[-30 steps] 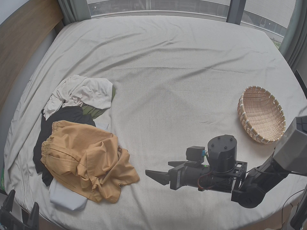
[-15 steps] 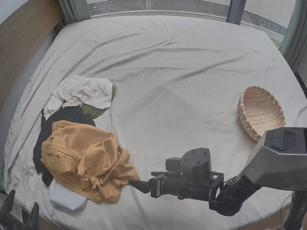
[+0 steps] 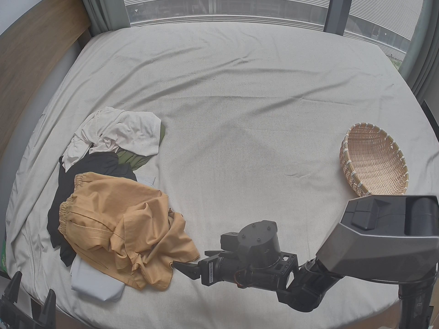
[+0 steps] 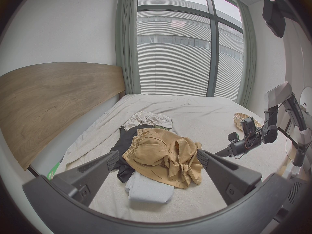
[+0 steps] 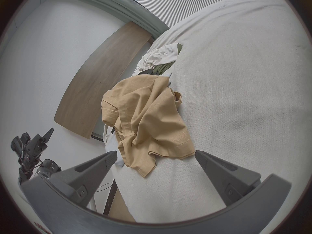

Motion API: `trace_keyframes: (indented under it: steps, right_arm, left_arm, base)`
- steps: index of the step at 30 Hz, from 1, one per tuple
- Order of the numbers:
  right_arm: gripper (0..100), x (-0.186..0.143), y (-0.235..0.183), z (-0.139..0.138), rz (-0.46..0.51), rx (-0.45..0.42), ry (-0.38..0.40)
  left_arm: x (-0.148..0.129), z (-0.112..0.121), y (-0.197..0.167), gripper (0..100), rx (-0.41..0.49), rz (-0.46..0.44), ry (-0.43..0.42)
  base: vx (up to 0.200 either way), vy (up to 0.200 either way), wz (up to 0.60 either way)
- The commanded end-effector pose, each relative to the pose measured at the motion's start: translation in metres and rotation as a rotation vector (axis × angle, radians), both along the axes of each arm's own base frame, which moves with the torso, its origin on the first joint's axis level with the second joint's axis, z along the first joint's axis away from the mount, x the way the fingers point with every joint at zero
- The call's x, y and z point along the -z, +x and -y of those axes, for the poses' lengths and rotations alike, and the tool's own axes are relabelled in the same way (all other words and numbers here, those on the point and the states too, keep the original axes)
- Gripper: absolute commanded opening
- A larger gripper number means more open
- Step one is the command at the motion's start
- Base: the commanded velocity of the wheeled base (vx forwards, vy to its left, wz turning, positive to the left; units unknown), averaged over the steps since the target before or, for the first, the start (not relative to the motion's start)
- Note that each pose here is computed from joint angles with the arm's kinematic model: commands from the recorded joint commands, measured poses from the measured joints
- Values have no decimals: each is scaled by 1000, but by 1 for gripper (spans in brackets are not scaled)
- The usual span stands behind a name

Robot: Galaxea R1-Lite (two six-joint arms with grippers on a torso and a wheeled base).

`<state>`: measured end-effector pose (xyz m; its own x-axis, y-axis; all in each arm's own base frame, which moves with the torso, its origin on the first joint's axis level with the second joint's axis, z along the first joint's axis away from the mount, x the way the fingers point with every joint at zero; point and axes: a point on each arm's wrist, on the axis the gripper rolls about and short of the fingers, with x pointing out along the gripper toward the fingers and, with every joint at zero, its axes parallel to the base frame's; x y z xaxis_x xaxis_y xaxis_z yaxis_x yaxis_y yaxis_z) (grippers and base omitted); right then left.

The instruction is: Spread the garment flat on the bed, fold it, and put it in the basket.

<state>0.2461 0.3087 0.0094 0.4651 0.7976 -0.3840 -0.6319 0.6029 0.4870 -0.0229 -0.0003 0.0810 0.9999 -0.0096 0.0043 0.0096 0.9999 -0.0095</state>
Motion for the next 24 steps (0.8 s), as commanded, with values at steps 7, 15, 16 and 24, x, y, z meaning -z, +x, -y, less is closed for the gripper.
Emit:
trace_keyframes:
  steps: [7,15,16,24]
  right_arm:
    - [100,16,7,-8,-3,17,-14]
    - [100,26,12,-12,-6,27,-20]
    - [100,27,12,-13,-4,34,-23]
    - [100,35,19,-20,4,45,-20]
  left_arm:
    - [5,0,0,100,0,-1,0]
    - [5,0,0,100,-2,-1,0]
    - [5,0,0,100,0,-1,0]
    - [5,0,0,100,0,-1,0]
  base:
    - [0,0,0]
    - [0,0,0]
    - [0,0,0]
    - [0,0,0]
